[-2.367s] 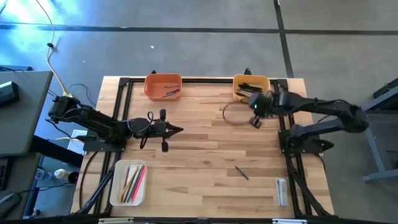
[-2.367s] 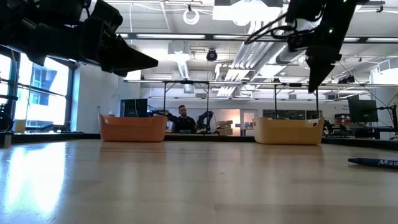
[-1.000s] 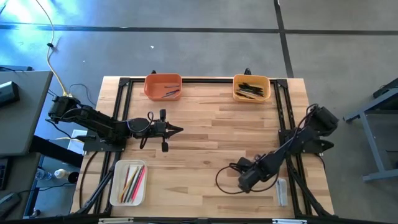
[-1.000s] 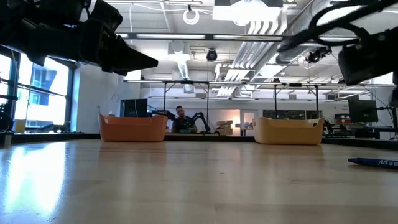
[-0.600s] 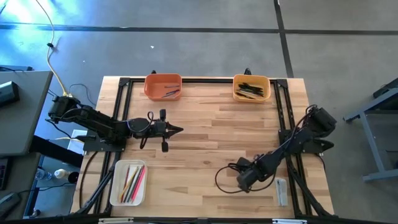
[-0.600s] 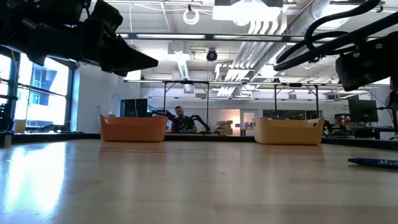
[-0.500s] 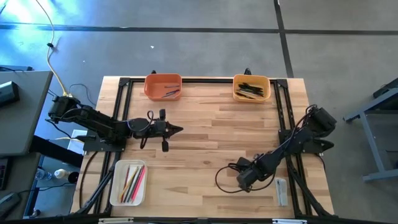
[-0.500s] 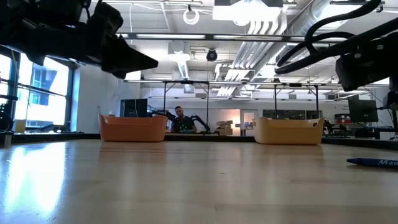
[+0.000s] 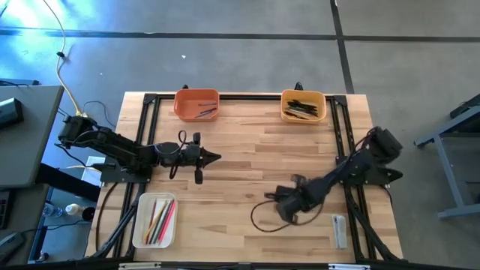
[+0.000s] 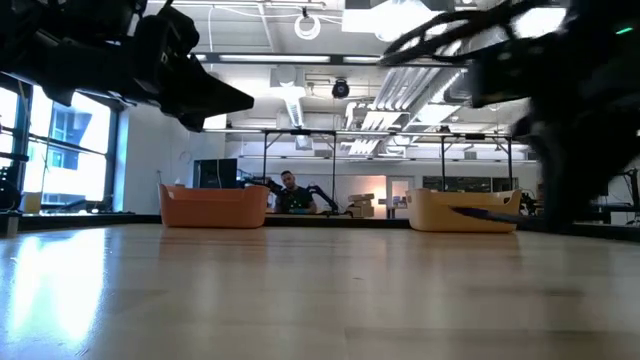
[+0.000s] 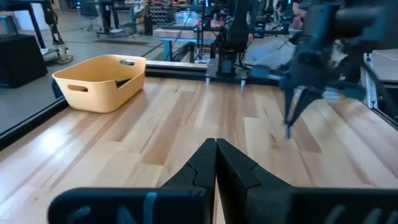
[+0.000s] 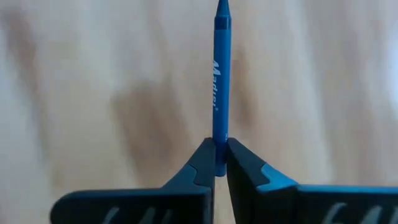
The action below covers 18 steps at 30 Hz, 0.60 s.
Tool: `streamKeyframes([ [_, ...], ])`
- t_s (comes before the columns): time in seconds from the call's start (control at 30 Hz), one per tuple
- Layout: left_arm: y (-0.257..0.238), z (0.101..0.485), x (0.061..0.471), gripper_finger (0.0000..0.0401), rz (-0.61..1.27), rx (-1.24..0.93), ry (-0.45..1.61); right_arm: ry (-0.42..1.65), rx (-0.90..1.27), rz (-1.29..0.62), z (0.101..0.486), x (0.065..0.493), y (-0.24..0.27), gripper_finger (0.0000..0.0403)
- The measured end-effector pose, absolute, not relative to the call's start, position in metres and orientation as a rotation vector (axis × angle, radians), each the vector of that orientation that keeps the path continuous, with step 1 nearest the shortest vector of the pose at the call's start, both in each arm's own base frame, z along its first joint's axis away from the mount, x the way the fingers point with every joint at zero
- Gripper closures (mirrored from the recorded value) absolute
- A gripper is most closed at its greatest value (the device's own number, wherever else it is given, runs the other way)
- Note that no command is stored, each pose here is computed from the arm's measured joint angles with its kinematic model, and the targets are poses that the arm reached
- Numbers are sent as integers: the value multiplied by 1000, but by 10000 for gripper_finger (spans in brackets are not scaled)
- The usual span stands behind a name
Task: Sort crayons/erasers/pens/pencils in bins
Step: Put the blue crayon into the orange bin
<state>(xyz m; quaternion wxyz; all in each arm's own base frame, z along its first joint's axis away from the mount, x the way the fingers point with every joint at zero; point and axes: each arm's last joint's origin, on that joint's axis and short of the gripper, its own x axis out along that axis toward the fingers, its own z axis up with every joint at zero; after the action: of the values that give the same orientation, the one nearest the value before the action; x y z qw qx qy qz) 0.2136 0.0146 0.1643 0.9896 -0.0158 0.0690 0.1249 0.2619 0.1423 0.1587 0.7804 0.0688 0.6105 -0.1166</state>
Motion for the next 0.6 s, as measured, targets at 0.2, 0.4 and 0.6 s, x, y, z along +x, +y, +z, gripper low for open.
streamKeyframes([
  [0.2,14,165,214,401,245,-38,135,1126,52,-89,149,293,108,397],
  [0.4,14,166,214,401,230,-32,117,796,-38,22,149,321,71,397],
  [0.6,13,176,217,401,170,-13,41,482,-1,113,164,338,38,397],
])
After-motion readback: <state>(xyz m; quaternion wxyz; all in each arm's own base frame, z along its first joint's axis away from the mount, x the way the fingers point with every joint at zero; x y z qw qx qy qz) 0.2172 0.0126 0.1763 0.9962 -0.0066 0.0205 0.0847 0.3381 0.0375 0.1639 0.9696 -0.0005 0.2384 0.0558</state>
